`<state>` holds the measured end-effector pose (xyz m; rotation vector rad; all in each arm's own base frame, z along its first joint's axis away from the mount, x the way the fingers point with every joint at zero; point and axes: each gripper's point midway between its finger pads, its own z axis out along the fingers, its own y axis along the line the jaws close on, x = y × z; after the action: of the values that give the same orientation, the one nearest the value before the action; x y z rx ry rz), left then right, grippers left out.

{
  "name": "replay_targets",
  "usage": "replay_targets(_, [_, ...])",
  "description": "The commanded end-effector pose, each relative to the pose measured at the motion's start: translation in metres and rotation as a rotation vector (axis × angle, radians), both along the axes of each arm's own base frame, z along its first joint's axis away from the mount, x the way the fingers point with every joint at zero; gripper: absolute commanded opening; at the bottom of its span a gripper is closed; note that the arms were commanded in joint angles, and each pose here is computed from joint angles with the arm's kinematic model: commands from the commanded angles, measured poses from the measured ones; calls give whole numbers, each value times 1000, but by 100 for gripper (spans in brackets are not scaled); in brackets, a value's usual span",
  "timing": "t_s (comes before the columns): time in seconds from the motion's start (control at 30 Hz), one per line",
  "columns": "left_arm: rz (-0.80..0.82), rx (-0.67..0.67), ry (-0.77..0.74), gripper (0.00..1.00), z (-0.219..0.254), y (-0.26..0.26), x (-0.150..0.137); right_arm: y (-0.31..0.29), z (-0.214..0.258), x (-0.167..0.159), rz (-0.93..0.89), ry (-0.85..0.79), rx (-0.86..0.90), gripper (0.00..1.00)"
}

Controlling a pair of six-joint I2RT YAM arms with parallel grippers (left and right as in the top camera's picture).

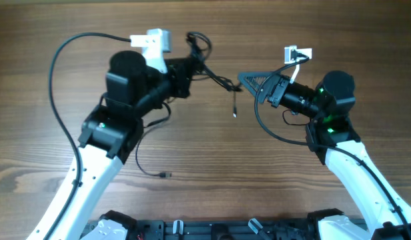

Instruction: Untangle cables

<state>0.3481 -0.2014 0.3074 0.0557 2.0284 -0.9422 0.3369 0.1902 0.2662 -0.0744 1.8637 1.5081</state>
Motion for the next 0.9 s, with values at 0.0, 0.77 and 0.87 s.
replay_targets(0.0, [-123,-58,-33,4,20,-36,-24,-10,-2,17,-106,-45,-42,100])
replay_targets(0.77, [250,-280,-281,4,93,-16,26,6,-130,-31,-63,251,-492,100])
replay_targets(0.87, [266,-324,-250,4,93,-13,27,8,-120,-23,-83,196,-475,100])
